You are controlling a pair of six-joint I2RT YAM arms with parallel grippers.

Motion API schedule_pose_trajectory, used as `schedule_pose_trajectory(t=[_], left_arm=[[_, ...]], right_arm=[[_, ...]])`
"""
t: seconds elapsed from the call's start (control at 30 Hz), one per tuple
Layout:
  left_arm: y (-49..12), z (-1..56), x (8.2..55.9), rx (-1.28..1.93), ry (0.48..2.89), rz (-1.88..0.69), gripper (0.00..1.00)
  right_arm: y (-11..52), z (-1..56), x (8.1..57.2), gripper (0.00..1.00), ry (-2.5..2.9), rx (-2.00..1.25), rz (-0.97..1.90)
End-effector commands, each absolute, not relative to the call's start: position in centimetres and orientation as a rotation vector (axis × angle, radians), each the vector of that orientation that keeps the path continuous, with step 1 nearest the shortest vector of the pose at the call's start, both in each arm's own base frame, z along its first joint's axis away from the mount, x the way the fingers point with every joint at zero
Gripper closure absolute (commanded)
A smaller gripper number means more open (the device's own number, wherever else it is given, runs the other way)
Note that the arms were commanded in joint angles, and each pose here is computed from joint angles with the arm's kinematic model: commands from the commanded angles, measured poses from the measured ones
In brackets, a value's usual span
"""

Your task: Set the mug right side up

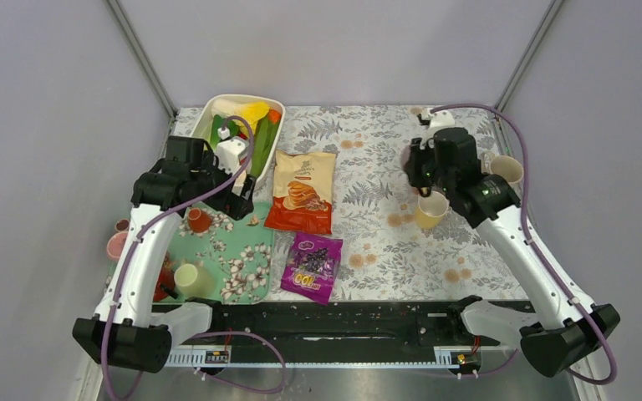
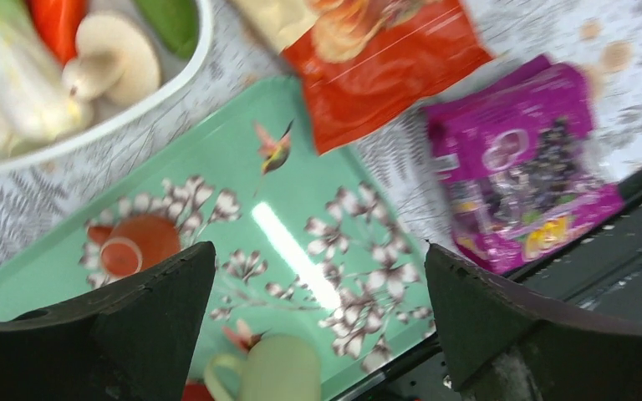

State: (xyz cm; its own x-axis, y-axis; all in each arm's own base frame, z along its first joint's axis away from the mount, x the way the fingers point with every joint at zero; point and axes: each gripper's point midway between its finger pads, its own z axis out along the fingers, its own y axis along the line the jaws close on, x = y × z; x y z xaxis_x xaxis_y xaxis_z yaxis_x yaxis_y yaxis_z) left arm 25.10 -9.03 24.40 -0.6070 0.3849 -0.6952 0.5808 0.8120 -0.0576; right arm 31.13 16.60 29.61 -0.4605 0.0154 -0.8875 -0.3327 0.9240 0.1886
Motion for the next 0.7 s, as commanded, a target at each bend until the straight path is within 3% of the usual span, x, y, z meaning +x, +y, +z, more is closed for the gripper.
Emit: schedule_pose_trajectory(t=[0.0, 0.27, 0.67], left_arm=[[-4.4, 21.9, 26.6, 0.659, 2.352, -0.136, 0.01], [0.1, 18.6, 27.2, 0.626, 2.438, -0.018, 0.01], [3.4, 14.3, 25.5, 0.633, 2.589, -0.008, 0.01]], right_arm=[[3.3, 24.9, 28.9, 1.00, 2.337, -0.101, -0.252], [-3.3, 18.3, 28.4, 1.00, 2.580, 0.183, -0.299], [-3.9, 8.8, 30.7, 1.00, 2.755, 0.293, -0.133]])
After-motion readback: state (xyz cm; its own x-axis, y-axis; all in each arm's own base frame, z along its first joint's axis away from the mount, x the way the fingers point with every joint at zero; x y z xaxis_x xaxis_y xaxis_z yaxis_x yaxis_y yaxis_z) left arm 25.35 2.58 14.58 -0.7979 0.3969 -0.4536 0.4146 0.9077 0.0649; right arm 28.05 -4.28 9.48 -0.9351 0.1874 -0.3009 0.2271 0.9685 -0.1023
